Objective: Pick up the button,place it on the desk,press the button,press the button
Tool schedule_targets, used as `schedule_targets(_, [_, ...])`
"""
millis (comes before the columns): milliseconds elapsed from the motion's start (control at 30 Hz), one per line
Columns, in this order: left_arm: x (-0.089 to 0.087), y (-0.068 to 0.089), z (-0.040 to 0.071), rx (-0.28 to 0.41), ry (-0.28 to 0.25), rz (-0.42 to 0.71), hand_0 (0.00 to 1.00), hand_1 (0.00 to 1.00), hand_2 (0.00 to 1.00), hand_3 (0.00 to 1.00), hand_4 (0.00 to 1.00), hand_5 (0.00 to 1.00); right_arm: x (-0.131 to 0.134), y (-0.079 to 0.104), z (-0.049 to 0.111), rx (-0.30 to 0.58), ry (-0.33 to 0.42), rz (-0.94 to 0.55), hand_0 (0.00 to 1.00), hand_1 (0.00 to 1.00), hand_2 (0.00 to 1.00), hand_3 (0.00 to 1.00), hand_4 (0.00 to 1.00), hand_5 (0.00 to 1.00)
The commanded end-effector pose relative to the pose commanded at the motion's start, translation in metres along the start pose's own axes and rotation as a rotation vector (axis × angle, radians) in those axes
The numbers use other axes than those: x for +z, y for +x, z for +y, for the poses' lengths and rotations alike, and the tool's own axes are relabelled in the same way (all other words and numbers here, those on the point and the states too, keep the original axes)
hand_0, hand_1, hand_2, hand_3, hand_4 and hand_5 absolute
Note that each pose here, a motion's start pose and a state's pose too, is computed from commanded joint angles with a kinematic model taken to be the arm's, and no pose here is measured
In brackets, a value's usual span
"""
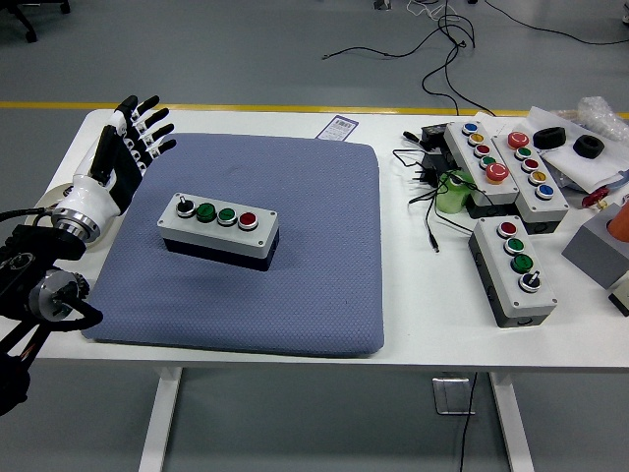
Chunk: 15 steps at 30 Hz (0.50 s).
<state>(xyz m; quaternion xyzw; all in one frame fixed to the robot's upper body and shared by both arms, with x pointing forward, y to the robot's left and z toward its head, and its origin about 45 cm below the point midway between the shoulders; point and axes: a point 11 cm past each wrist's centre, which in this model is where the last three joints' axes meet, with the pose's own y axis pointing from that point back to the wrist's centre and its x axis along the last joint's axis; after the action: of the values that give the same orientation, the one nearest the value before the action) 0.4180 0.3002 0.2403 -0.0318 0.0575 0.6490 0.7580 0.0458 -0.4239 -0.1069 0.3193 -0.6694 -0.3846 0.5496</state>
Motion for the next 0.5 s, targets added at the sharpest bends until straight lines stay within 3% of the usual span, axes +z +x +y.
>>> schedule_targets(167, [-0.007,0.008,0.0,0.016,0.039,-0.05,0.824,0.877,0.886,0.921,0.591,0.998,0.002,0.0,0.0,0.002,-0.005,0.004,0.53,0.651,0.697,0.617,0.312,0.141])
schedule_targets(500, [-0.011,0.018,0.001,0.046,0.038,-0.053,0.827,0.88,0.888,0.921,0.595,0.998,0.007,0.001,0.0,0.005,-0.017,0.008,0.53,0.651,0.698,0.617,0.312,0.14])
